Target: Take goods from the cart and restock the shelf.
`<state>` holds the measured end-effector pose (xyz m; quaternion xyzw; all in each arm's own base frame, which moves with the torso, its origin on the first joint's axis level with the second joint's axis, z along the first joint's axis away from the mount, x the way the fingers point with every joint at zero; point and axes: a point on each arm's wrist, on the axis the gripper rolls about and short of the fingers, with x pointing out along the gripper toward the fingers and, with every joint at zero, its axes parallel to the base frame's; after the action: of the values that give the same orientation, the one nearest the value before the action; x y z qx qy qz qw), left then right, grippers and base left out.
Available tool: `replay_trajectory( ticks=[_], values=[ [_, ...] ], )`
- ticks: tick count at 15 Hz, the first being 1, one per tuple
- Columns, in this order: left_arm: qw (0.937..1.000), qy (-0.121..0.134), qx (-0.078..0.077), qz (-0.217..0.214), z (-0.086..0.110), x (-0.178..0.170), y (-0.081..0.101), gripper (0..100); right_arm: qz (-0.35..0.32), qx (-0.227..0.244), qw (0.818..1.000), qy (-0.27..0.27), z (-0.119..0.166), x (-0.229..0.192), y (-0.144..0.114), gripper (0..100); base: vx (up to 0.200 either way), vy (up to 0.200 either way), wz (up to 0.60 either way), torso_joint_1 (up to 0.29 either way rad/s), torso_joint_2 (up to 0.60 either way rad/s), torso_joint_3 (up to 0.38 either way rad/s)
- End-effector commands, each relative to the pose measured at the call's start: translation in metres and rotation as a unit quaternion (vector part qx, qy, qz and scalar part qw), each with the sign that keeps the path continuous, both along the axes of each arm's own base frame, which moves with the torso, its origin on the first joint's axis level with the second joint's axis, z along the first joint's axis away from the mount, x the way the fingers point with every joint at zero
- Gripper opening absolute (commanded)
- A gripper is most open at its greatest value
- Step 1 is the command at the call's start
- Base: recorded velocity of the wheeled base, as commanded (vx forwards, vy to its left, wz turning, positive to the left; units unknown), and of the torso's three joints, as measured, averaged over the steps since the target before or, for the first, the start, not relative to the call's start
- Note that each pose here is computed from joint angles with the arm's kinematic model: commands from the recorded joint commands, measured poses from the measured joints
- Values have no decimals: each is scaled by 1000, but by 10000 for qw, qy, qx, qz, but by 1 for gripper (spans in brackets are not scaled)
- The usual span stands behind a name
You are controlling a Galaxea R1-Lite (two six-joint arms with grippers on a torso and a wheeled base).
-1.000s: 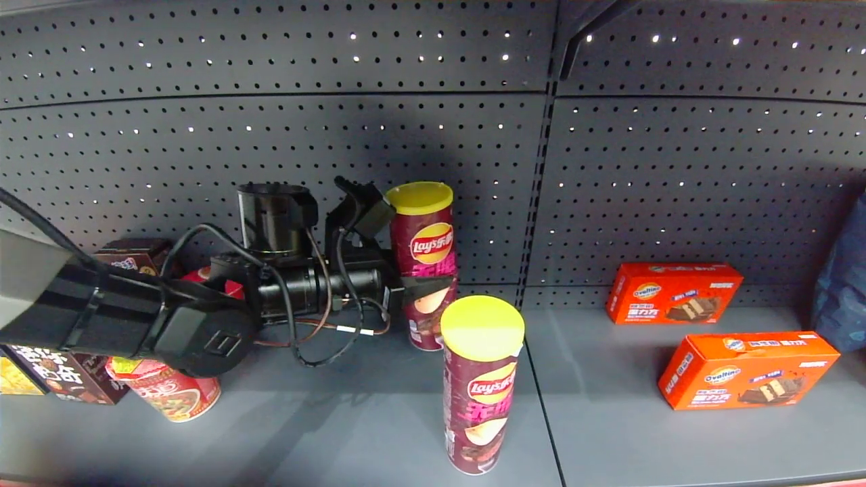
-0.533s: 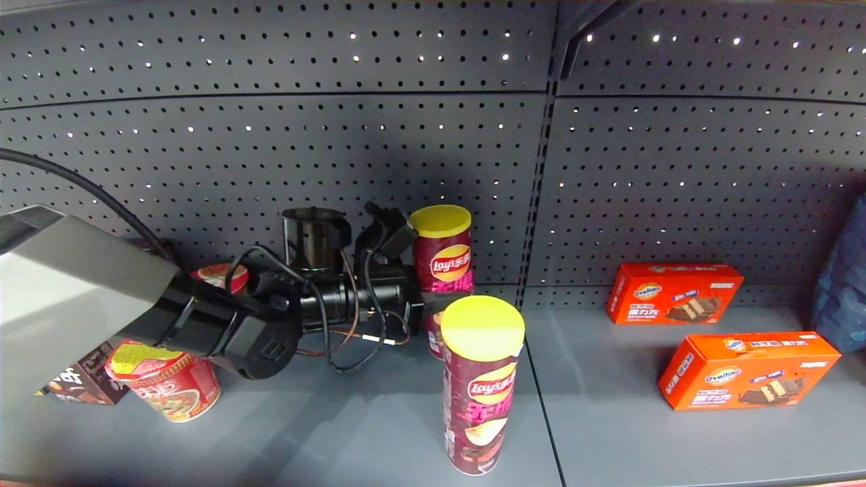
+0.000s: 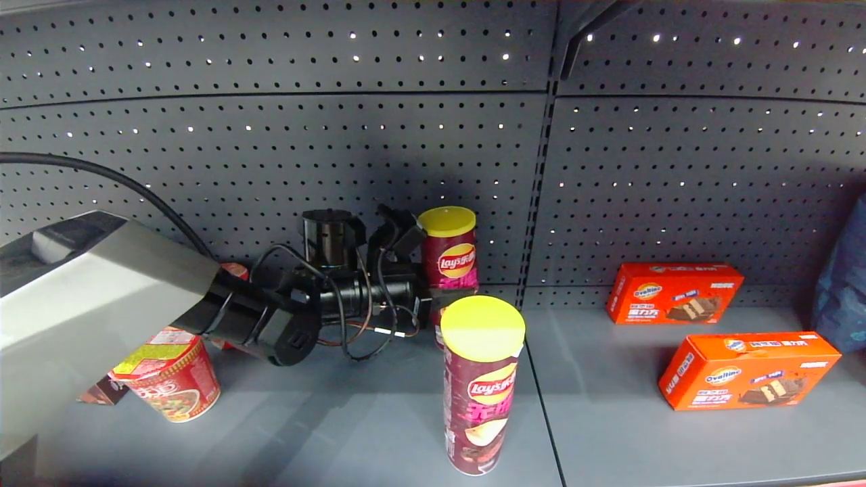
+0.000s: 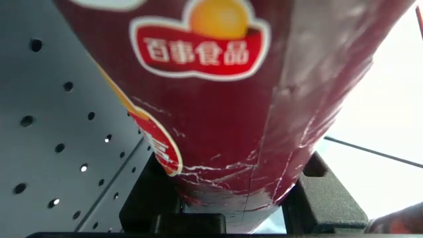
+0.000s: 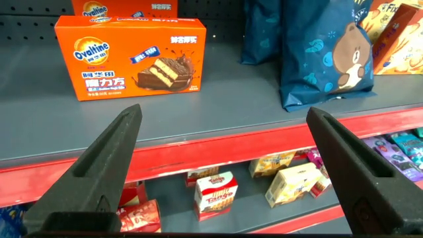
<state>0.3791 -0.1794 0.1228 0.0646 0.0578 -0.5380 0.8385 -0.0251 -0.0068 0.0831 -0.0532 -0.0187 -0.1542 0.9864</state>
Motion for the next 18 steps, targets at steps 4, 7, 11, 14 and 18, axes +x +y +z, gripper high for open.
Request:
replay_trajectory(
  ticks=[4, 7, 11, 14, 18],
  values=[
    [10000, 34, 25, 68, -6, 6, 4, 0, 1, -1, 10000, 4, 0, 0, 0, 100, 0, 0, 0, 0, 0, 0],
    [9999, 56, 40, 82, -10, 9, 5, 0, -7, -1, 10000, 4, 0, 0, 0, 100, 0, 0, 0, 0, 0, 0],
    [9999, 42, 47, 141, -13, 15, 8, 0, -7, -1, 10000, 4, 0, 0, 0, 100, 0, 0, 0, 0, 0, 0],
    [9998, 70, 60, 156, -15, 16, 9, 0, -7, -1, 10000, 4, 0, 0, 0, 100, 0, 0, 0, 0, 0, 0],
    [9998, 88, 77, 185, -18, 16, 8, 100, -7, -1, 10000, 4, 0, 0, 0, 100, 0, 0, 0, 0, 0, 0]
  ],
)
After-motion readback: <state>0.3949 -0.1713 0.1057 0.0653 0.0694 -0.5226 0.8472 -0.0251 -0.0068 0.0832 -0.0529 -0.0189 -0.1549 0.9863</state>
